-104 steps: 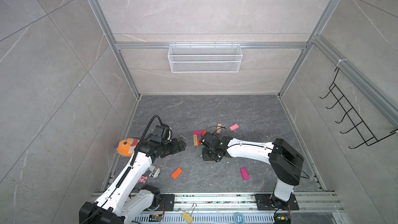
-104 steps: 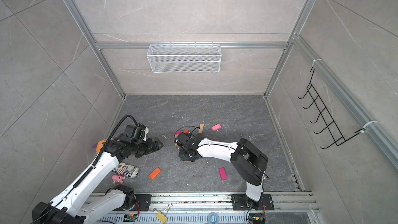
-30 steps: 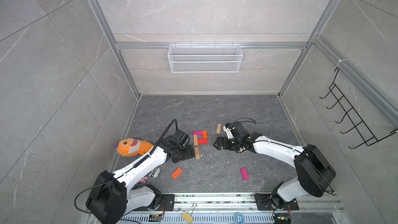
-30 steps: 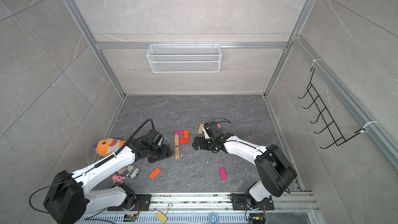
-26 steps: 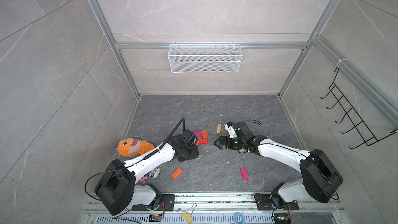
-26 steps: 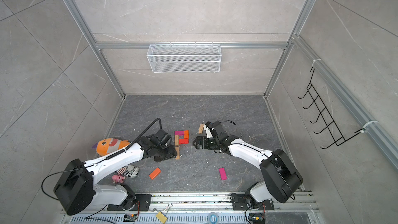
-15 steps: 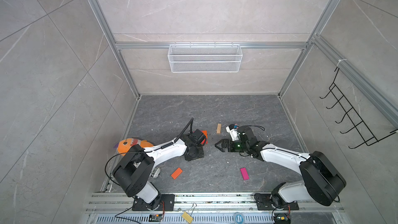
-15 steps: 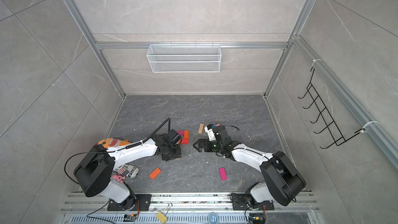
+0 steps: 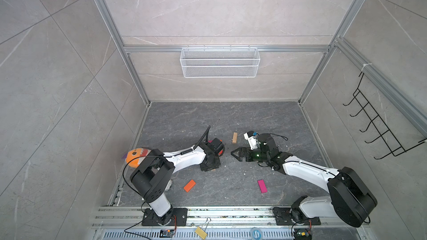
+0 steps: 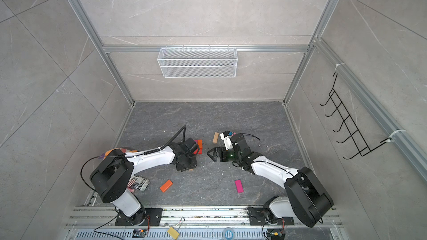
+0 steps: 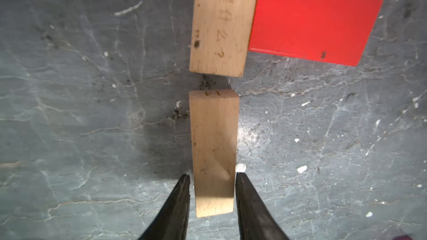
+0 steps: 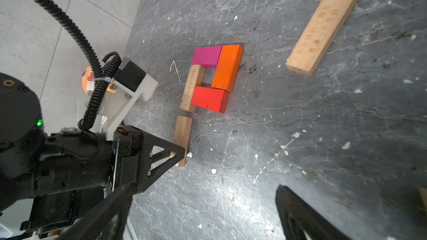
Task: Assemble the letter p with building blocks
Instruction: Assemble the building block at the center of the board.
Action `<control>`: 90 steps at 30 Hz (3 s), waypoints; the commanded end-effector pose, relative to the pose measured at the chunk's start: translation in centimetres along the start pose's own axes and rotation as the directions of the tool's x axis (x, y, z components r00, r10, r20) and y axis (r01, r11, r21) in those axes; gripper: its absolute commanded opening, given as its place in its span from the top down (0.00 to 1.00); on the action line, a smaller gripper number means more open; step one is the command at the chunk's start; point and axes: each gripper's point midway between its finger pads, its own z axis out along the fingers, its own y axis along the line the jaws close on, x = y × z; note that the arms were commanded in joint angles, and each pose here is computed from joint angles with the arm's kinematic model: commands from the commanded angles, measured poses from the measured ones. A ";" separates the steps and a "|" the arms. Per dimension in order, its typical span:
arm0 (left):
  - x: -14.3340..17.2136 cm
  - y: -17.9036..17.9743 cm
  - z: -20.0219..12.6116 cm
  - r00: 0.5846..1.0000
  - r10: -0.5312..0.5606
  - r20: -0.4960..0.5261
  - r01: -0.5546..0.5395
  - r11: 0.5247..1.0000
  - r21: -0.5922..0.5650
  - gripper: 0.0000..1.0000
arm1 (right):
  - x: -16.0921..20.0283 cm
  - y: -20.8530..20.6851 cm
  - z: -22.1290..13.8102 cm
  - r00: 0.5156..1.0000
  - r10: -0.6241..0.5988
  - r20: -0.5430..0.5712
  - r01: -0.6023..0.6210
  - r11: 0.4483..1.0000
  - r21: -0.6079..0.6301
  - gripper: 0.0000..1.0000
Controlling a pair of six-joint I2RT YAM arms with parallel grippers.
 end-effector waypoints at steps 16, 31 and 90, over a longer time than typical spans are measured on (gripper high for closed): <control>-0.4 0.2 -0.5 1.000 0.006 0.016 -0.005 0.997 -0.072 0.71 | 0.2 -0.3 0.1 1.000 0.024 -0.007 -0.024 1.000 -0.001 0.00; -0.3 0.0 -0.5 0.998 0.056 -0.011 -0.057 0.994 -0.088 0.72 | 0.4 -0.5 0.4 0.999 0.029 -0.020 -0.029 1.000 0.002 0.00; -0.7 0.4 0.4 0.995 0.092 -0.040 -0.096 0.990 -0.101 0.71 | 1.0 -1.0 1.2 0.998 0.039 -0.057 -0.039 0.999 0.011 0.00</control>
